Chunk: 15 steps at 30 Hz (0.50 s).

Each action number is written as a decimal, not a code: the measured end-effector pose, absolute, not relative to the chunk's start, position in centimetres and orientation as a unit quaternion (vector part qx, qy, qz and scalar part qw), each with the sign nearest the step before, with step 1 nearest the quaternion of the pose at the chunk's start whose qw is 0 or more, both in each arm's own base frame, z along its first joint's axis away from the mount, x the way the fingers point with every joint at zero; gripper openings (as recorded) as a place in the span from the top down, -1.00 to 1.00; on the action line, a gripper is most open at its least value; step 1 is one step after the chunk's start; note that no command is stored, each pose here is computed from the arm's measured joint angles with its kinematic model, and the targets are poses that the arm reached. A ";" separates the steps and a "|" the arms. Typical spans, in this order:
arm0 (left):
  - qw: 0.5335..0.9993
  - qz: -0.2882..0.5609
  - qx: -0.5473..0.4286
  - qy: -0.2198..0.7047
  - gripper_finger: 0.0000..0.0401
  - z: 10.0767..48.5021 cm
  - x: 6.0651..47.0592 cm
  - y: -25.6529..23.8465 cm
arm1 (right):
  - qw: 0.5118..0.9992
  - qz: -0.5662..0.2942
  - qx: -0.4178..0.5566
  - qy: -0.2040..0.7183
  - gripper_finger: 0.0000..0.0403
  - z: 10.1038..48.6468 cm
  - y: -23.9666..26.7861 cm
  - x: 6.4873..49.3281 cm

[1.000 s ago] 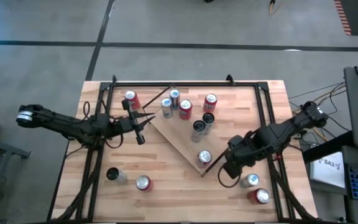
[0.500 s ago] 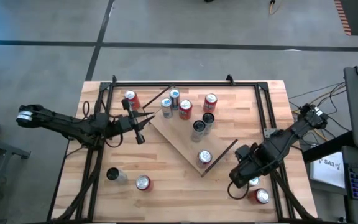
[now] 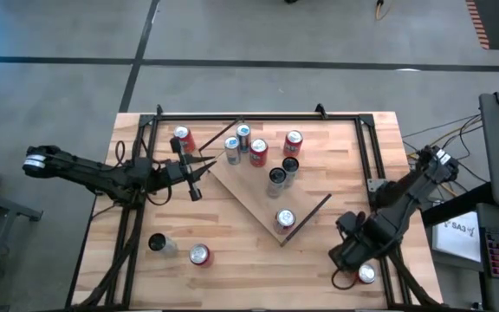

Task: Place canned beverage on shelf
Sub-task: Put the blue soda can on the shelf aligned with the blue can on the shelf

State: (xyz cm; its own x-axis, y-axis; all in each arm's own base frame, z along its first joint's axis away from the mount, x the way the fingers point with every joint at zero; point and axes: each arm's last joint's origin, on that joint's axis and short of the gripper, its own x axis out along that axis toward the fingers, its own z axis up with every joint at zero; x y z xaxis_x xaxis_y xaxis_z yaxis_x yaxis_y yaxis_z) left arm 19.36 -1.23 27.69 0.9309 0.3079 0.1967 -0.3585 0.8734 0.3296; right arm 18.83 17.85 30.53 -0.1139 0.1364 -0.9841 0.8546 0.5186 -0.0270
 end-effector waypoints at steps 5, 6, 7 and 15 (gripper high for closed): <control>0.966 0.172 0.183 -0.067 0.82 27.6 19.4 -1.2 | 0.553 -0.338 0.370 0.665 -0.78 29.6 18.5 18.3; 0.966 0.172 0.183 -0.066 0.82 27.6 19.5 -1.2 | 0.554 -0.336 0.374 0.664 -0.78 29.4 18.6 18.3; 0.966 0.172 0.184 -0.065 0.82 27.5 19.5 -1.2 | 0.555 -0.334 0.375 0.663 -0.78 29.1 18.7 18.3; 0.966 0.170 0.186 -0.059 0.82 27.4 19.8 -1.3 | 0.557 -0.337 0.373 0.661 -0.78 27.1 18.7 18.3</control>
